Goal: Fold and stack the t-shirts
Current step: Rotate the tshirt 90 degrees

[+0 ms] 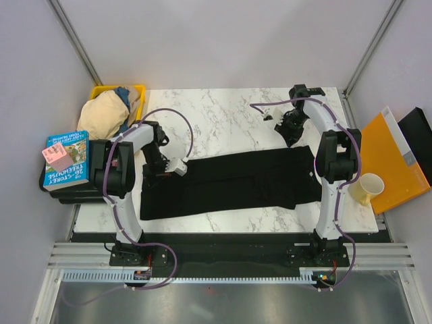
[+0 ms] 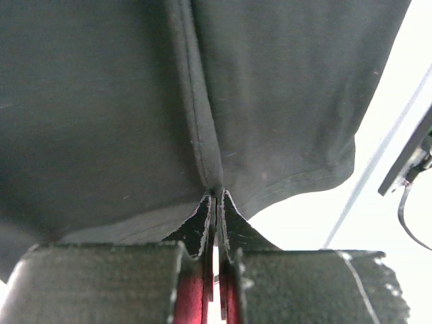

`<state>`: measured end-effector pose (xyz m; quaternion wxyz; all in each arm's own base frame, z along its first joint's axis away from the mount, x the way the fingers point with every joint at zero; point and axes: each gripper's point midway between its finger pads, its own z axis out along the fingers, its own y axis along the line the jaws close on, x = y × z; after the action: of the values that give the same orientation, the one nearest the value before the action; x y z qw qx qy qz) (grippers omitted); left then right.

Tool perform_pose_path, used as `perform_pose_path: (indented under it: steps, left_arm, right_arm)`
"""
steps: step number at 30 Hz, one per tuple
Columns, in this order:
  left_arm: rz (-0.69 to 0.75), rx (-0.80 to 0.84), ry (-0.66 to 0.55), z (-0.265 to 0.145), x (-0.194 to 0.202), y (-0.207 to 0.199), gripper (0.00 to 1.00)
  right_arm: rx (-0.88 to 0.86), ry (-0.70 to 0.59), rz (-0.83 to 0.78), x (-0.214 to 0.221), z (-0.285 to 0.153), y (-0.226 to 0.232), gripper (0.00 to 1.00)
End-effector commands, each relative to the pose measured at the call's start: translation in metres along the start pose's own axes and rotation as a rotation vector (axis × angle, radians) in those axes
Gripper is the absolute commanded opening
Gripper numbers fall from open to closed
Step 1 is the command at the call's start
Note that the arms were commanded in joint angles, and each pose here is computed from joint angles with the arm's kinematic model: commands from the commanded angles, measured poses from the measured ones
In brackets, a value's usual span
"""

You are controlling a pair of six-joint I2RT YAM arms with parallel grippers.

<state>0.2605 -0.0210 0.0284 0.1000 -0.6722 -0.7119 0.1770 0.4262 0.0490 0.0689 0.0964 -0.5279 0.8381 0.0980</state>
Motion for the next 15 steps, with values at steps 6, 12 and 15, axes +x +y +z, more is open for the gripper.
perform_pose_path:
  steps: [6, 12, 15]
  left_arm:
    - [0.090, 0.192, 0.130, -0.012, 0.030, -0.075, 0.18]
    - [0.089, 0.181, 0.158, -0.015, 0.033, -0.068, 0.43]
    - [0.114, 0.170, 0.162, -0.018, 0.032, -0.068, 0.45]
  right_arm:
    - [0.027, -0.012, -0.022, -0.004, -0.016, 0.005, 0.22]
    - [0.018, -0.006, -0.024, -0.003, -0.014, 0.008, 0.27]
    - [0.014, -0.002, -0.027, -0.002, -0.014, 0.010, 0.27]
